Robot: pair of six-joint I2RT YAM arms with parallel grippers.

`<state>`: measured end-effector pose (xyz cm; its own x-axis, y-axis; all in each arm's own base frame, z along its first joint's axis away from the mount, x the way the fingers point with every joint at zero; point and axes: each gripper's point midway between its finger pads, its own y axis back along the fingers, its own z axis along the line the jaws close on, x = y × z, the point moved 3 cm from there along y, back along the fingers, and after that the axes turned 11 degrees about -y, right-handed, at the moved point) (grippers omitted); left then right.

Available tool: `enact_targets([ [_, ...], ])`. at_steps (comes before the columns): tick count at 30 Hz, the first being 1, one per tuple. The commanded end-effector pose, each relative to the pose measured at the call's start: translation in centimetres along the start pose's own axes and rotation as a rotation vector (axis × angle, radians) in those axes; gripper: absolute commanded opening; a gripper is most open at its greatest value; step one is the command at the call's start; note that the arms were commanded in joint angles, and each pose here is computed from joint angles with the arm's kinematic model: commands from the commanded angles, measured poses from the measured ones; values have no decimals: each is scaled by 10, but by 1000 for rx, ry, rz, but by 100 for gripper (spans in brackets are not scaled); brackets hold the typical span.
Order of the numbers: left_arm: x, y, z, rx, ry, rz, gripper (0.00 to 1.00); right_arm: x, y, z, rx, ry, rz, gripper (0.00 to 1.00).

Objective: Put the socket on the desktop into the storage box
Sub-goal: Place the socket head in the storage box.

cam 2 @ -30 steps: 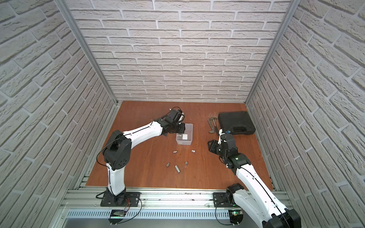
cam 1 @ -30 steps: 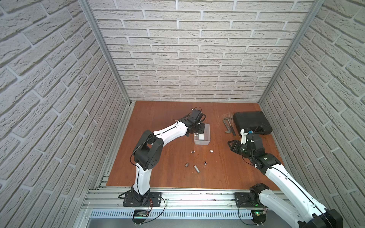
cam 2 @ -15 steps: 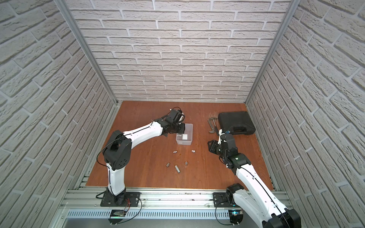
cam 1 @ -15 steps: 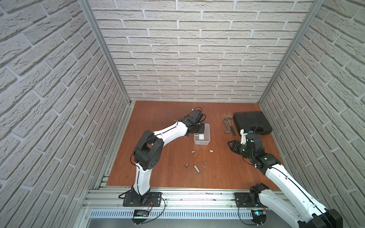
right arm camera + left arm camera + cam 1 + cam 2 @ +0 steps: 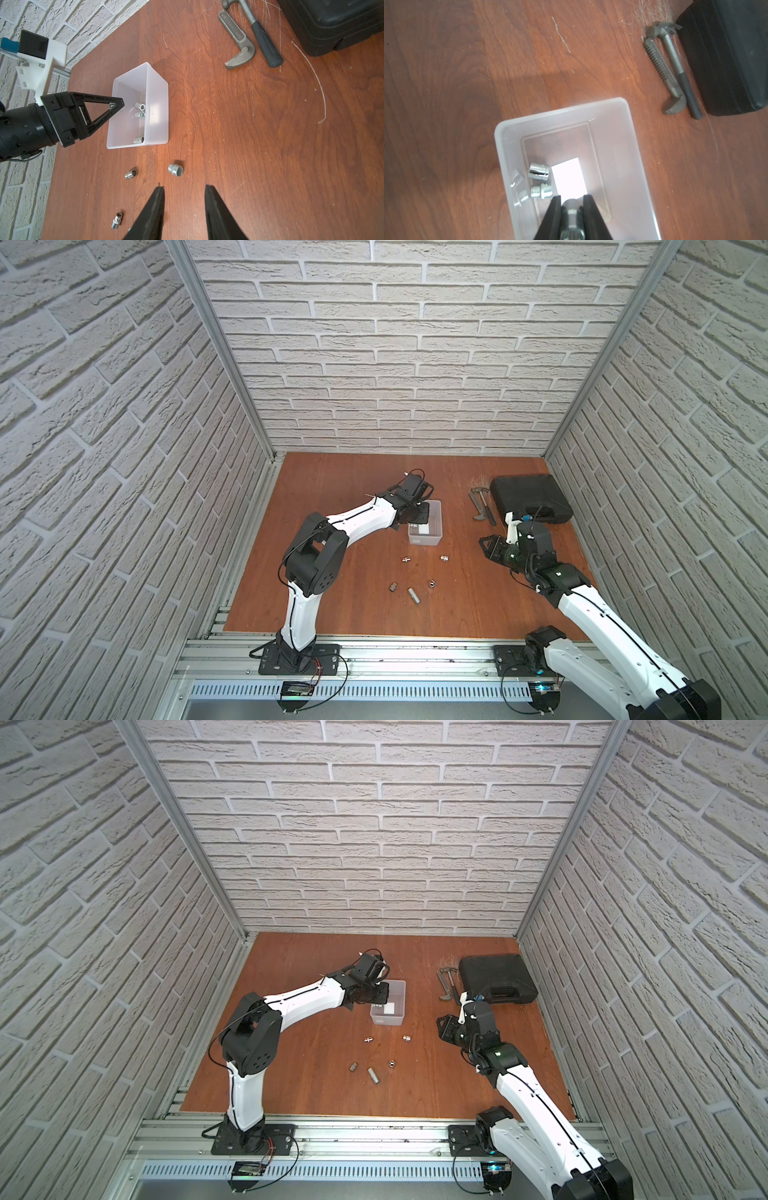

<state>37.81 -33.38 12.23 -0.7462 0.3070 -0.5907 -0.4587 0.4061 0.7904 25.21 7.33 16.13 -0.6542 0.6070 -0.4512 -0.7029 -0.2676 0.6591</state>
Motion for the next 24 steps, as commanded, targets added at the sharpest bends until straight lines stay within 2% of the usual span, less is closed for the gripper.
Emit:
enact_targets([
  [1, 0, -4, 0, -17, -4, -15, 32, -4, -1, -1, -1, 5, -19, 38],
  [4, -5, 1, 0, -22, -11, -28, 41, -3, -1, -1, 0, 9, -17, 38],
  [9, -14, 18, -9, -21, -46, -69, 47, -5, 2, 1, 4, 21, -16, 38],
  [17, -26, 71, -17, -53, -104, -166, 47, 1, 6, 4, 16, 84, 12, 40],
  [24, 6, 133, 2, -112, -118, -254, 47, 19, 11, 12, 32, 196, 28, 40],
])
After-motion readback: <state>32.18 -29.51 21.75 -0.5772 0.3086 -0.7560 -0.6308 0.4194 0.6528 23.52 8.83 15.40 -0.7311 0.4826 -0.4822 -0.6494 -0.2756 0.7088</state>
